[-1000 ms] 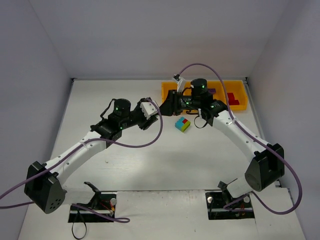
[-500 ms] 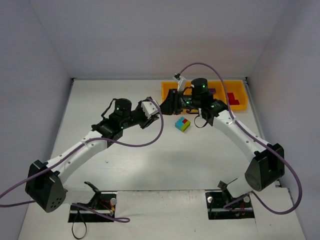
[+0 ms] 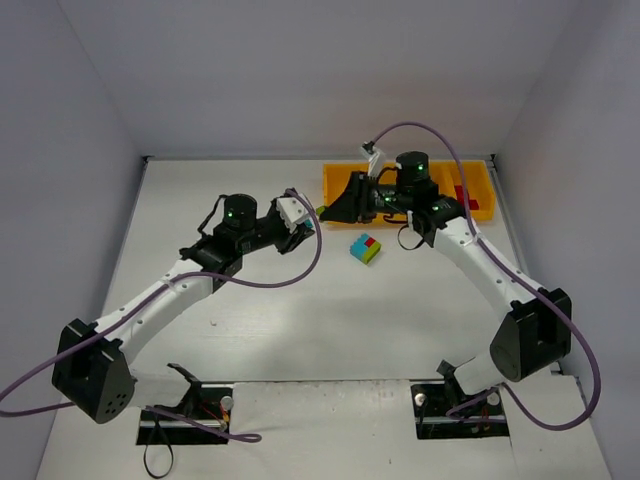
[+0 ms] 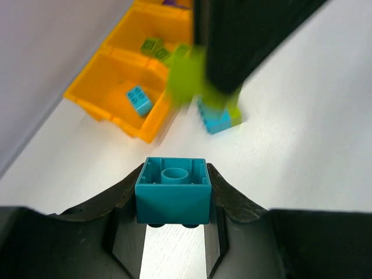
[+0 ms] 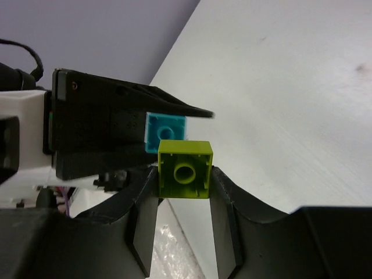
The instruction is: Sort the legos into containers by color
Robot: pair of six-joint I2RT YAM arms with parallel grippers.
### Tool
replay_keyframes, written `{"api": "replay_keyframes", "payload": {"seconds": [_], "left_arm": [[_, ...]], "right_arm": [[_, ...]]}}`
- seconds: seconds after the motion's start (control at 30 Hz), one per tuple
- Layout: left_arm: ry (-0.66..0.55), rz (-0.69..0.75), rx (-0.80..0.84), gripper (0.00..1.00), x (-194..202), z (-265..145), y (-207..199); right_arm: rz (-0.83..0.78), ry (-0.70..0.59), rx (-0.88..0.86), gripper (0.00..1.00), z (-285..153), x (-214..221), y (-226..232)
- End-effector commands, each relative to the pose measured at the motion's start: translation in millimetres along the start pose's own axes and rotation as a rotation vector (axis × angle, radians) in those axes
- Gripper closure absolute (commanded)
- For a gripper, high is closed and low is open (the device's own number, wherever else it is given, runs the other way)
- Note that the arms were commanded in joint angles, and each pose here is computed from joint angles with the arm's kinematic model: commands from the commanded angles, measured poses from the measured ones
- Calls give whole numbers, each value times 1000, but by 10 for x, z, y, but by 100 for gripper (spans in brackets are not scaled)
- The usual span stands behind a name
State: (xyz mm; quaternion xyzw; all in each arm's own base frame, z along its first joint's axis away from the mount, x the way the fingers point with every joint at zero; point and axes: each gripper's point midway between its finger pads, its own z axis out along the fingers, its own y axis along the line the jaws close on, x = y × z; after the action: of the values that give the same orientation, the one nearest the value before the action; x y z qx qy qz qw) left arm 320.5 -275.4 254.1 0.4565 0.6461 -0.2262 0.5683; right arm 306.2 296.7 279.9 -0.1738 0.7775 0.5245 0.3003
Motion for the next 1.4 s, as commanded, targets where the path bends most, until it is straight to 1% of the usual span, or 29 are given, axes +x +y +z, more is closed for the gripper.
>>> {"api": "replay_keyframes", "payload": {"seconds": [0.0,0.2,0.33,0.37,0.4,0.43,0.47,0.5,0.53,0.57,0.6,0.7,0.73,0.8,0.83,0.9,0.93,0.97,1.0,1.03,1.1,1.13,1.17,1.2,1.23,1.27,1.3,1.33,1.37], "left_arm": [[-52,-53,-60,100,-70,-85,269],[-33,-85,-65,100,105,-80,267],[-28,-120,-65,100,118,-63,265],[-33,-128,-69,100,96,-73,269],[-35,-136,-71,100,86,-74,272],[-39,-154,-70,100,67,-75,262],[-41,-162,-74,100,53,-82,270],[-32,-178,-82,100,65,-82,276],[-30,-201,-82,100,63,-83,274],[-31,-206,-81,100,40,-78,276],[-18,-219,-85,100,60,-78,280],[-24,-253,-91,100,-2,-68,297],[-24,-270,-101,100,-14,-60,314],[-25,-300,-109,100,-57,-40,344],[-22,-320,-117,100,-69,-30,364],[-7,-349,-124,100,-108,23,412],[-4,-368,-126,100,-134,40,430],[27,-391,-120,100,-72,94,426],[30,-400,-121,100,-90,124,450],[10,-402,-122,100,-211,149,495],[23,-416,-117,100,-189,281,528],[-2,-413,-122,100,-329,311,592],[16,-426,-129,100,-263,425,638],[13,-433,-135,100,-293,489,671],[-5,-450,-145,100,-429,526,742],[48,-481,-146,100,-259,665,749],[54,-492,-159,100,-256,736,789],[55,-509,-166,100,-256,875,867],[60,-516,-170,100,-249,944,893]], "right_arm": [[-79,-132,15,100,-348,-440,-37],[-91,-190,76,100,-497,-663,-219],[-93,-261,345,100,-508,-864,-867],[-86,-312,477,100,-568,-964,-1134],[-87,-338,547,100,-602,-1032,-1280],[-62,-346,631,100,-591,-1042,-1552],[-44,-395,768,100,-706,-1119,-1821],[-42,-428,811,99,-743,-1245,-1900],[-38,-432,845,99,-736,-1279,-2019],[-14,-420,910,99,-712,-1243,-2301],[-10,-427,935,98,-715,-1283,-2391],[11,-434,1004,89,-679,-1350,-2717],[15,-428,1012,75,-658,-1345,-2795],[28,-417,1024,62,-603,-1338,-2948],[36,-409,1041,47,-583,-1302,-3038],[39,-405,1032,39,-551,-1316,-3078],[37,-403,1025,31,-545,-1325,-3072],[26,-404,1017,29,-550,-1356,-3035],[20,-410,1012,26,-563,-1384,-2994],[4,-424,1004,23,-601,-1447,-2893],[-23,-416,976,23,-625,-1459,-2763],[-46,-449,958,22,-717,-1559,-2554],[-53,-458,951,22,-769,-1564,-2457],[-39,-440,955,22,-798,-1431,-2448],[-53,-475,932,22,-915,-1481,-2202],[-50,-479,915,22,-958,-1429,-2098],[-11,-449,923,23,-977,-1184,-2150],[-26,-483,897,23,-1089,-1195,-1907],[-23,-477,878,23,-1108,-1107,-1828]]}}
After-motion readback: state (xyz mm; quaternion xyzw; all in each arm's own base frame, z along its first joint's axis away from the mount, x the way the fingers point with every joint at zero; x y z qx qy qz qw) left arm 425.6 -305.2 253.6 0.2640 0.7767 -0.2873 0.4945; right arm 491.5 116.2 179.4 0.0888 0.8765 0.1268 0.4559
